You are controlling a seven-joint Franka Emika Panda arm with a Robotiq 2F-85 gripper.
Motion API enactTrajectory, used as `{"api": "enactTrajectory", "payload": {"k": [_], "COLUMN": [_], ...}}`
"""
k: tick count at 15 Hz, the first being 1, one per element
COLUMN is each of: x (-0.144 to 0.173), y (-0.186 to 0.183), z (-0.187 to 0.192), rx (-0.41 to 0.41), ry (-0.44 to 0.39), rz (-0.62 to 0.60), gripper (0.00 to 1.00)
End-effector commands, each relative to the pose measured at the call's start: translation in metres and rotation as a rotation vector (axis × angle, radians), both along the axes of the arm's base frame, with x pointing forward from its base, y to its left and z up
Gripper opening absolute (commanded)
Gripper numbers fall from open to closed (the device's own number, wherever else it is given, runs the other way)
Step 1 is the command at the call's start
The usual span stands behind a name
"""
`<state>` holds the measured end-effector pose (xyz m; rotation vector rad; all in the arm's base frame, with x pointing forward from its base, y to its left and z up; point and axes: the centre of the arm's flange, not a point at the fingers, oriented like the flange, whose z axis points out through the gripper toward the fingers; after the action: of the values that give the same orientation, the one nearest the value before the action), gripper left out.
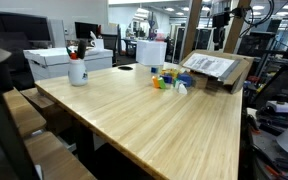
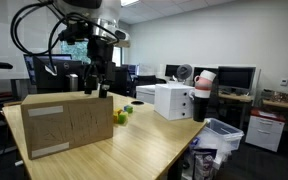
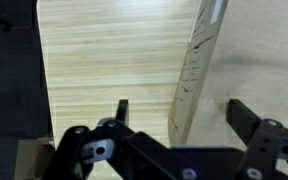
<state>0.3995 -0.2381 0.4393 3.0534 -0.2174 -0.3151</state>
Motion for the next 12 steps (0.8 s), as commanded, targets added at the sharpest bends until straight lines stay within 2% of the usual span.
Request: {"api": "enactTrajectory", "payload": {"k": [1,12], "x": [0.003,0.027], "y": [0.01,0.021], "z": [-0.003,-0.008], "rx": [-0.021,-0.025], "ry": [-0.026,-0.067], "rz": [0.016,0.062], "gripper": [1.0,1.0]}}
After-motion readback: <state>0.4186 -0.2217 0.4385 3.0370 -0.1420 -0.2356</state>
